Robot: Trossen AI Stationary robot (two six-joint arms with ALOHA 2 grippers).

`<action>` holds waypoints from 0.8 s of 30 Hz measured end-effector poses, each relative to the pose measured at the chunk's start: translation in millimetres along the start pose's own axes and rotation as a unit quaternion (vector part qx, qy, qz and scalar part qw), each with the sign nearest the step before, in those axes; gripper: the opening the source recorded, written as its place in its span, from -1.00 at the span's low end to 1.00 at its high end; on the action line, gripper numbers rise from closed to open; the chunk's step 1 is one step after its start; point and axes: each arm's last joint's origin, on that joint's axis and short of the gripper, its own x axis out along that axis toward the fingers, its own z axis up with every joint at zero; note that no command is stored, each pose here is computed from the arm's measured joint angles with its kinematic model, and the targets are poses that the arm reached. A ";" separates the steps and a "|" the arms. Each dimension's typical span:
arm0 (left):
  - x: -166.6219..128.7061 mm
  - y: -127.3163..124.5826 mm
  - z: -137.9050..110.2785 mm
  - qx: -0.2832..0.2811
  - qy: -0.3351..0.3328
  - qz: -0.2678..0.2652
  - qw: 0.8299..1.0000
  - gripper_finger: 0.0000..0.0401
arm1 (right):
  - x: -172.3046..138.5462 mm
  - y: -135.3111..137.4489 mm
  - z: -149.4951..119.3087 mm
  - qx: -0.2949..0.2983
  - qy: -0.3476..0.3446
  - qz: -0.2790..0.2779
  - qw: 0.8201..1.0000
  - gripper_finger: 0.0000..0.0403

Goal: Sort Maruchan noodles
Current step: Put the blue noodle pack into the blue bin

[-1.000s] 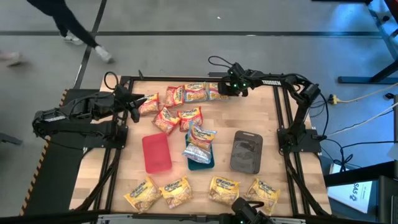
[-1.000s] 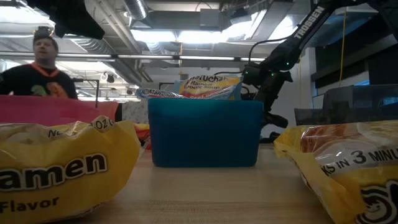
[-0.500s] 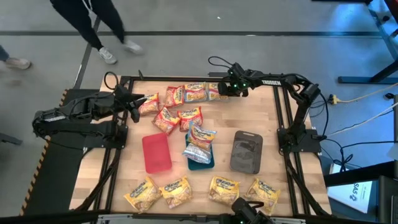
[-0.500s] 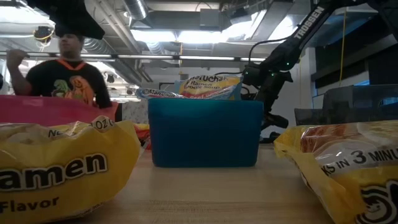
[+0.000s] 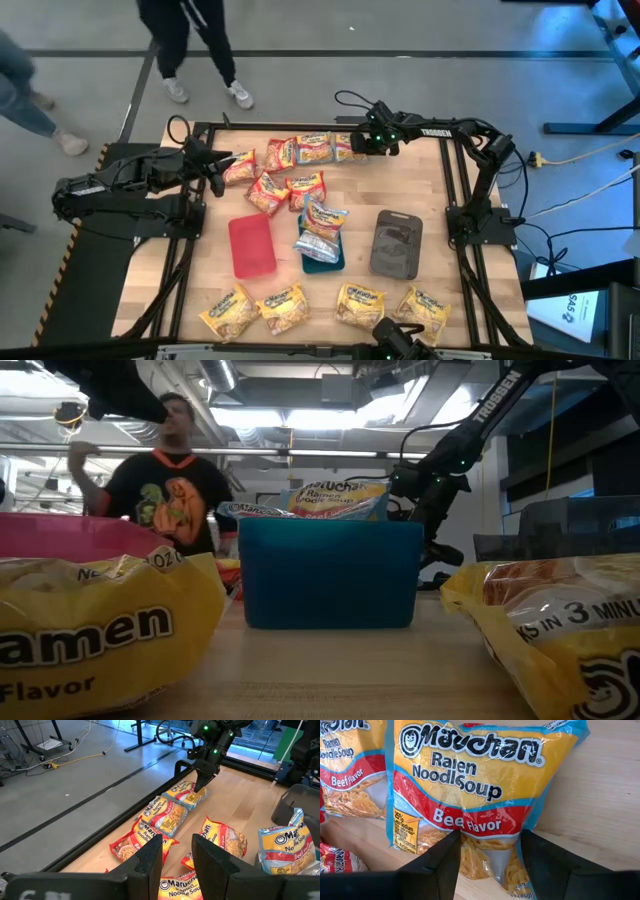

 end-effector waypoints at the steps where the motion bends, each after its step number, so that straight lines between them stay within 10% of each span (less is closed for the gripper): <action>1: 0.1 0.0 0.0 0.000 0.000 0.000 1.000 -0.51 | 0.0 0.0 0.0 0.000 0.000 0.001 1.000 0.00; 24: 0.0 0.0 0.1 -0.001 -0.001 0.000 1.000 -0.51 | 0.1 0.1 -0.1 0.000 0.001 0.001 1.000 0.00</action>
